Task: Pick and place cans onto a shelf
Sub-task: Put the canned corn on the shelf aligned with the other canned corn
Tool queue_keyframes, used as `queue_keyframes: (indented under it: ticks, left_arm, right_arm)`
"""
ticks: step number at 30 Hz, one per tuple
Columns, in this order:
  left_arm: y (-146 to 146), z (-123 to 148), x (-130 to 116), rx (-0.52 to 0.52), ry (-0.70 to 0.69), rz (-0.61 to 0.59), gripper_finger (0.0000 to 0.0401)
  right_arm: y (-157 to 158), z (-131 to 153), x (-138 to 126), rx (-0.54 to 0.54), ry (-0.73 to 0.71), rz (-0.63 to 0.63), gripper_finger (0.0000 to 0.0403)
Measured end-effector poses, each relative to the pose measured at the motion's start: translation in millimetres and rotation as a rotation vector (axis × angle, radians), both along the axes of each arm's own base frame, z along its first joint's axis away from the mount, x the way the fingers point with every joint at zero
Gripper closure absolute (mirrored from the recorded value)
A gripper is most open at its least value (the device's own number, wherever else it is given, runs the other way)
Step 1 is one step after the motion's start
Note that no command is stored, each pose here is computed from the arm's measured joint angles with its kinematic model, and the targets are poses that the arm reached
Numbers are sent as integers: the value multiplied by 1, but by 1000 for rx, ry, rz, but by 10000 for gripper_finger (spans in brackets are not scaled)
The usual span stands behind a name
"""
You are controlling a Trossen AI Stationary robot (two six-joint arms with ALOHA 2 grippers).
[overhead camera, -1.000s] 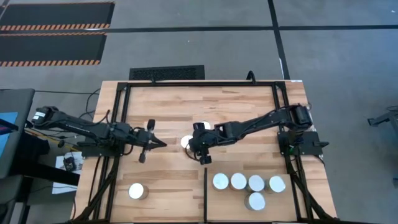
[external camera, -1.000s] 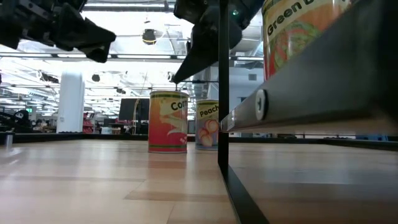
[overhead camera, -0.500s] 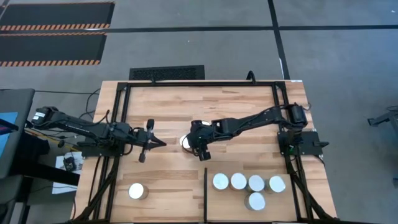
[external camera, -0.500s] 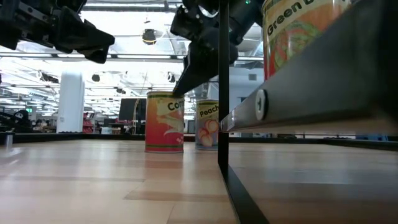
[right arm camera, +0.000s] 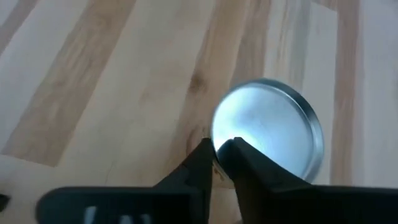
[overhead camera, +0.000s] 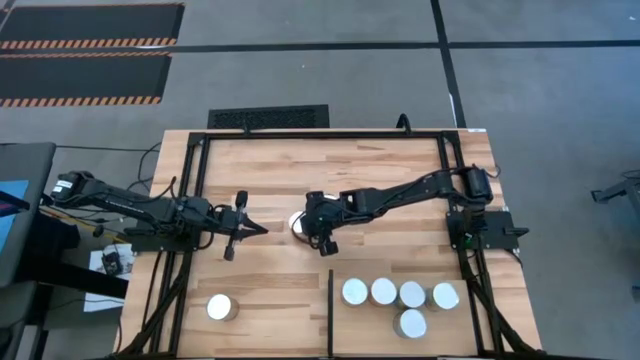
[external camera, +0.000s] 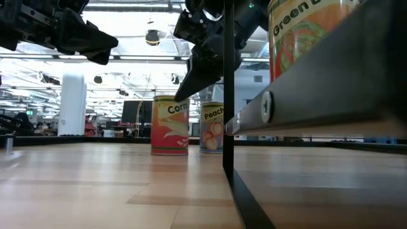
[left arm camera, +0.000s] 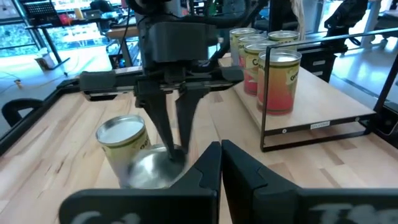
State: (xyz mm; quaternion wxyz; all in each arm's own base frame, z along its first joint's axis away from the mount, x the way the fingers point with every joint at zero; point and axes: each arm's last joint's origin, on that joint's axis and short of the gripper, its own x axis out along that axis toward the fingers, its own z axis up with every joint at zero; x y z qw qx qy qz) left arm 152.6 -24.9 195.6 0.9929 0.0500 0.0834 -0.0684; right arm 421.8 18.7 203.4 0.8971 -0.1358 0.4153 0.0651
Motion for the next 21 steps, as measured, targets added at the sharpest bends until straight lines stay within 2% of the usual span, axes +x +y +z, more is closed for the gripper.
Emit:
queue_keyframes:
  ticks: [8,15,21]
  left_arm:
    - [1,0,0,5,-2,29,400]
    - [1,0,0,5,1,29,400]
    - [1,0,0,6,7,29,400]
  right_arm:
    - [1,0,0,-1,3,-3,394]
    - [7,9,2,20,24,-11,398]
    - [19,38,7,24,14,18,399]
